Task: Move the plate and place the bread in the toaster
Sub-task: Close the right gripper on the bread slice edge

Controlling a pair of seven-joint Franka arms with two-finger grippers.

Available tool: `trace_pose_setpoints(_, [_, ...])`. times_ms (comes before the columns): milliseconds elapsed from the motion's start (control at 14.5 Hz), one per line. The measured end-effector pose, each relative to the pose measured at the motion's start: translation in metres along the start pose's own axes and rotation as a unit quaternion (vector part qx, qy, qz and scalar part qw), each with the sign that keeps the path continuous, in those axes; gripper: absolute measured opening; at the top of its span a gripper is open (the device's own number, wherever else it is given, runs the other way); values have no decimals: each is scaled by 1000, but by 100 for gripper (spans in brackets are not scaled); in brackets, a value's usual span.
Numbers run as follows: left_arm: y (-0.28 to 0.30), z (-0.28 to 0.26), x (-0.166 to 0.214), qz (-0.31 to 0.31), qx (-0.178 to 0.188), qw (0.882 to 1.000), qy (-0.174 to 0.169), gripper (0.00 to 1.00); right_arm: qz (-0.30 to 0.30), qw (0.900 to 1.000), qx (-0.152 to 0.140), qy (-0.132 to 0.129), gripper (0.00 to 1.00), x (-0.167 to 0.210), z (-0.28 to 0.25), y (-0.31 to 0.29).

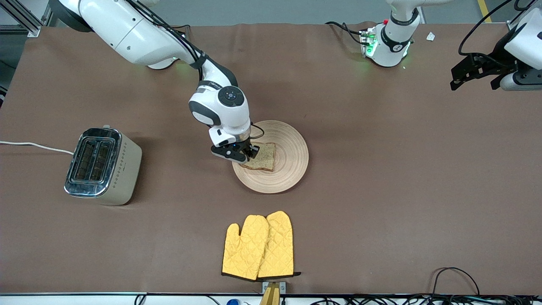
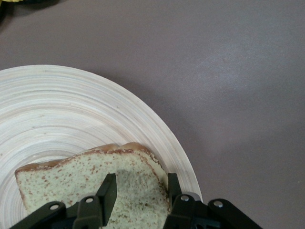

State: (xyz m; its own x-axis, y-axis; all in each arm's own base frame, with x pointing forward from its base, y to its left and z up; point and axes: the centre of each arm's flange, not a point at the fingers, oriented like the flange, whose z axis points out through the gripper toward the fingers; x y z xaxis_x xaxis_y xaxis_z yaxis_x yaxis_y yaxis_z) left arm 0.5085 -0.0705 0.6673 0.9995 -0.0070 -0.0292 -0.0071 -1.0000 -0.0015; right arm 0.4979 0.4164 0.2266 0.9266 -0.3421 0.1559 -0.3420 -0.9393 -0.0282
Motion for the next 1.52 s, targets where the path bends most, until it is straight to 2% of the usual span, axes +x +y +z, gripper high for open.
trace_pose_setpoints(553, [0, 0, 0, 0, 0, 1000, 0, 100, -8, 1000, -2, 4, 48, -2, 4, 0])
trace_pose_setpoints(622, [0, 0, 0, 0, 0, 1000, 0, 100, -11, 1000, -3, 6, 45, -2, 5, 0])
trace_pose_setpoints(760, [0, 0, 0, 0, 0, 1000, 0, 100, -15, 1000, -5, 8, 27, -3, 7, 1])
trace_pose_setpoints(829, [0, 0, 0, 0, 0, 1000, 0, 100, -17, 1000, -5, 9, 27, -3, 7, 1])
trace_pose_setpoints(967, [0, 0, 0, 0, 0, 1000, 0, 100, -20, 1000, -5, 11, 12, -4, 7, 0])
trace_pose_setpoints(1036, [0, 1, 0, 0, 0, 1000, -1, 100, -20, 1000, -4, 11, 8, -4, 6, 0])
trace_pose_setpoints(1175, [0, 1, 1, 0, 0, 1000, -1, 100, -20, 1000, -3, 12, 3, -4, 6, 0])
trace_pose_setpoints(1520, [0, 5, 4, 0, 0, 1000, -3, 100, -20, 1000, -11, 13, 3, -5, 4, -1])
